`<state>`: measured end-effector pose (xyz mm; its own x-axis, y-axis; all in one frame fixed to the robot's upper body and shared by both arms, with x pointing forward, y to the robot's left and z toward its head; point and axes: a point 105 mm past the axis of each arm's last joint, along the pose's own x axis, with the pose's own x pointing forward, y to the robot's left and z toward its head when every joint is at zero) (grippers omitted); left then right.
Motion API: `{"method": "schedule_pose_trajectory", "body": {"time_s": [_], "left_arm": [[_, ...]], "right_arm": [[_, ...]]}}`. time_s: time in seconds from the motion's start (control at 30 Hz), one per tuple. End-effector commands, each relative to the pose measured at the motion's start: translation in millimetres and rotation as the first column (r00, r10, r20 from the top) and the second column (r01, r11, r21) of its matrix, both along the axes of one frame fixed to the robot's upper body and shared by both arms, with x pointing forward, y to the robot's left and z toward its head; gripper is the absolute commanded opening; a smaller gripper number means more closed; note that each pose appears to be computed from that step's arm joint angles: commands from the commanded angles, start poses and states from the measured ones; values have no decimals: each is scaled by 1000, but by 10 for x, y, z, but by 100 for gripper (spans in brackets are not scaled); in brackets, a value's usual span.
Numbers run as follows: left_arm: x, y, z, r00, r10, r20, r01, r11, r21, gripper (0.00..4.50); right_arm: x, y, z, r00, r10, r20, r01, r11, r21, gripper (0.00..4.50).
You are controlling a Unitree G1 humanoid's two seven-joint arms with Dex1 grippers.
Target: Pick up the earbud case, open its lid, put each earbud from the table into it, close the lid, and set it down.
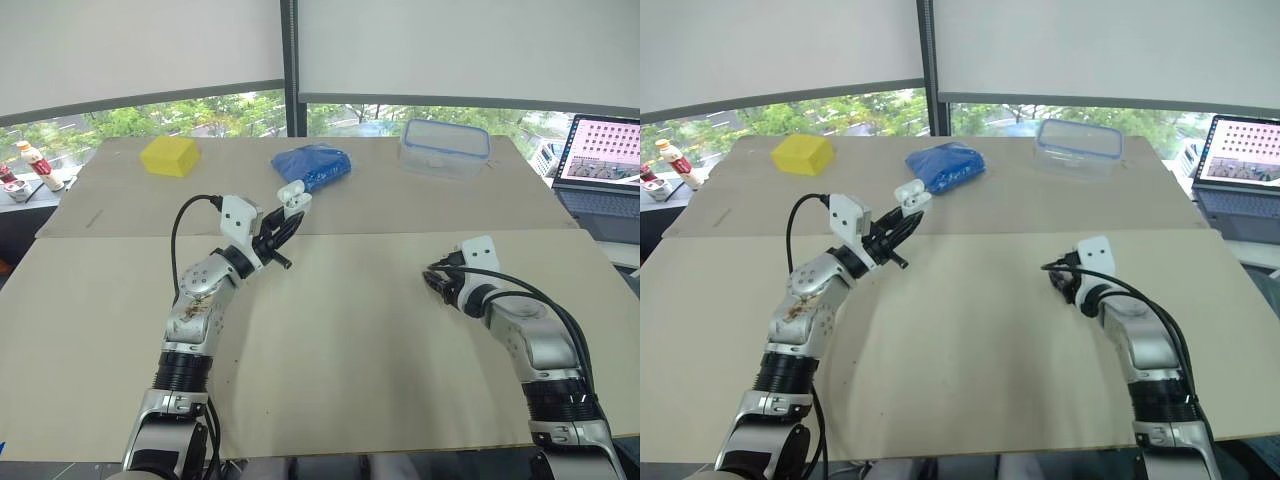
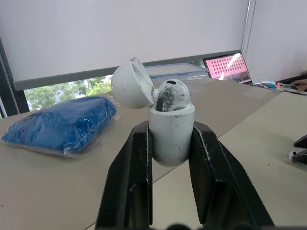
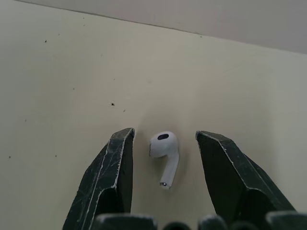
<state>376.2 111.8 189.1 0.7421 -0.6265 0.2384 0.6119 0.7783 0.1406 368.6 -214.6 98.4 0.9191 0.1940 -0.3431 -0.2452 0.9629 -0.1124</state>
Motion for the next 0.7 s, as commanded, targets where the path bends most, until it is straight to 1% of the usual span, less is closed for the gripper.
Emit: {"method": "schedule_pose_trajectory", "body": {"time_s": [0.03, 0.27, 0.33, 0.47, 0.5, 0.6, 0.7], "left_arm": [[-27, -4, 121, 999, -3, 49, 3, 1000, 2, 55], [-9, 1, 141, 998, -3, 56, 3, 1000, 10, 55], [-15, -1, 140, 998, -5, 56, 5, 1000, 10, 55], [-22, -2, 131, 998, -7, 55, 7, 1000, 13, 55], [-22, -4, 131, 998, -8, 54, 8, 1000, 13, 55], [-25, -13, 129, 998, -11, 54, 11, 1000, 11, 55], [-29, -21, 113, 999, -13, 51, 13, 1000, 10, 55]], "right_arm": [[47, -40, 108, 999, -14, 39, 14, 1000, 3, 234], [38, -28, 10, 1000, 3, 10, -3, 1000, -1, 234], [34, -40, -9, 1000, 1, 9, -1, 1000, -1, 181], [28, -35, -19, 1000, 4, 9, -4, 1000, 23, 44], [30, -37, -17, 1000, 3, 11, -3, 1000, 22, 31], [32, -47, -17, 1000, 1, 13, -1, 1000, 22, 31], [38, -34, 23, 999, -2, 32, 0, 998, 66, 31]]}}
